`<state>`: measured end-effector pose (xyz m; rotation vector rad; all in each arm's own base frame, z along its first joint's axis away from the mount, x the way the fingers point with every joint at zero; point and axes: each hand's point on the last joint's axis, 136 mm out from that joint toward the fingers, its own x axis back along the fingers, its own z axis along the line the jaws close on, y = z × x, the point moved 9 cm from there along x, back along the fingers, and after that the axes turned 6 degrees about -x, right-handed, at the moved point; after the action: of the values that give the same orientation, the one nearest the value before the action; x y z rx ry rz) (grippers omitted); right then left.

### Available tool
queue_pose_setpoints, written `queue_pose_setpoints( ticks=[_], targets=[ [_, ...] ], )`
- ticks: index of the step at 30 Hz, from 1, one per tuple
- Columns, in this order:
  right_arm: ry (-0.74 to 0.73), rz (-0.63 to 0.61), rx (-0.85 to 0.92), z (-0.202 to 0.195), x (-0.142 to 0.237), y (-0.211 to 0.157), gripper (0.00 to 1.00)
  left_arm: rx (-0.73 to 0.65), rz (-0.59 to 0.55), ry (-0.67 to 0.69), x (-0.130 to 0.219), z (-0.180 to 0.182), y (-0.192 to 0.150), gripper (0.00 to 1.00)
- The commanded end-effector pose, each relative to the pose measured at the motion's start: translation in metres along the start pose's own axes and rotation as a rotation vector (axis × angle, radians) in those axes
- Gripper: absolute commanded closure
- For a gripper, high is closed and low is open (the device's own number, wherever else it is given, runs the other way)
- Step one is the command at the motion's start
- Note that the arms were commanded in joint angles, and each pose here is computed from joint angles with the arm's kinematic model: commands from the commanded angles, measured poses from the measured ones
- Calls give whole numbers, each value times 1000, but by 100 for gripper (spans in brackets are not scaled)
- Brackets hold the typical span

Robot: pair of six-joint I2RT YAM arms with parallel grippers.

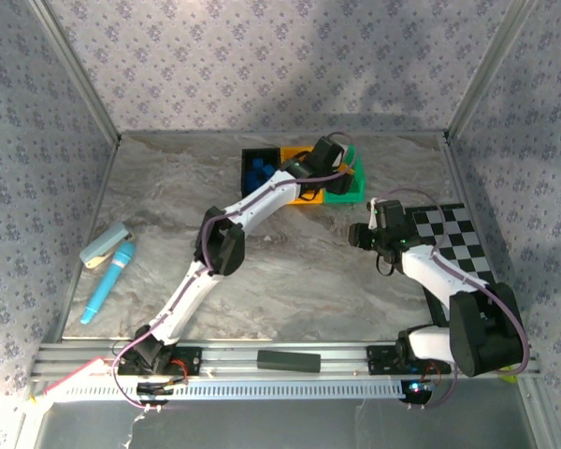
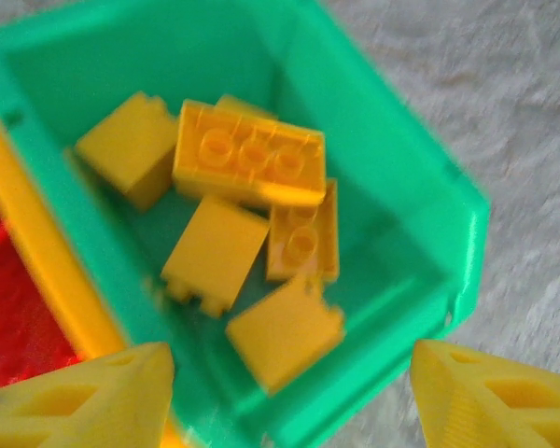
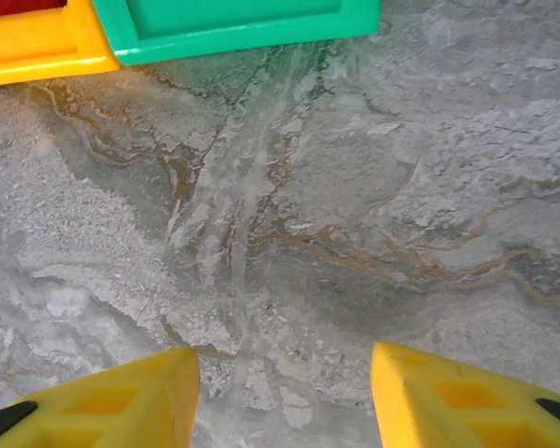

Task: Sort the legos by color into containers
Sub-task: Place the lego in the container, then pick up the lego from the middle-right of the table.

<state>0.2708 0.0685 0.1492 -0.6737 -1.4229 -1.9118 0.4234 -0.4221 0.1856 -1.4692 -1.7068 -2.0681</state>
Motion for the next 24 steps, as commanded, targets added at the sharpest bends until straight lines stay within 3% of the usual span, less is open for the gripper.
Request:
queue_pose_setpoints(
  ticks=[1,7,11,14,17,19,24],
  targets=[
    [-36,-24,-56,-14,9,3,47,6,-163,9,70,3,30,32],
    [-118,-84,-225,-40,50,9,42,44,-186,122,137,37,-27,31],
    [-131,75,-305,-42,66,-6,41,137,-186,205,179,74,-82,32],
    [-245,196,-358,-49,78,-30,41,218,-219,292,218,104,-129,31],
    [-268,195,-440,-50,81,-37,41,310,-253,357,250,132,-169,32],
    [-365,216,-463,-54,84,-37,41,361,-278,377,267,146,-187,33],
    [-463,222,-517,-62,79,-41,35,396,-305,390,287,160,-212,33]
  ],
)
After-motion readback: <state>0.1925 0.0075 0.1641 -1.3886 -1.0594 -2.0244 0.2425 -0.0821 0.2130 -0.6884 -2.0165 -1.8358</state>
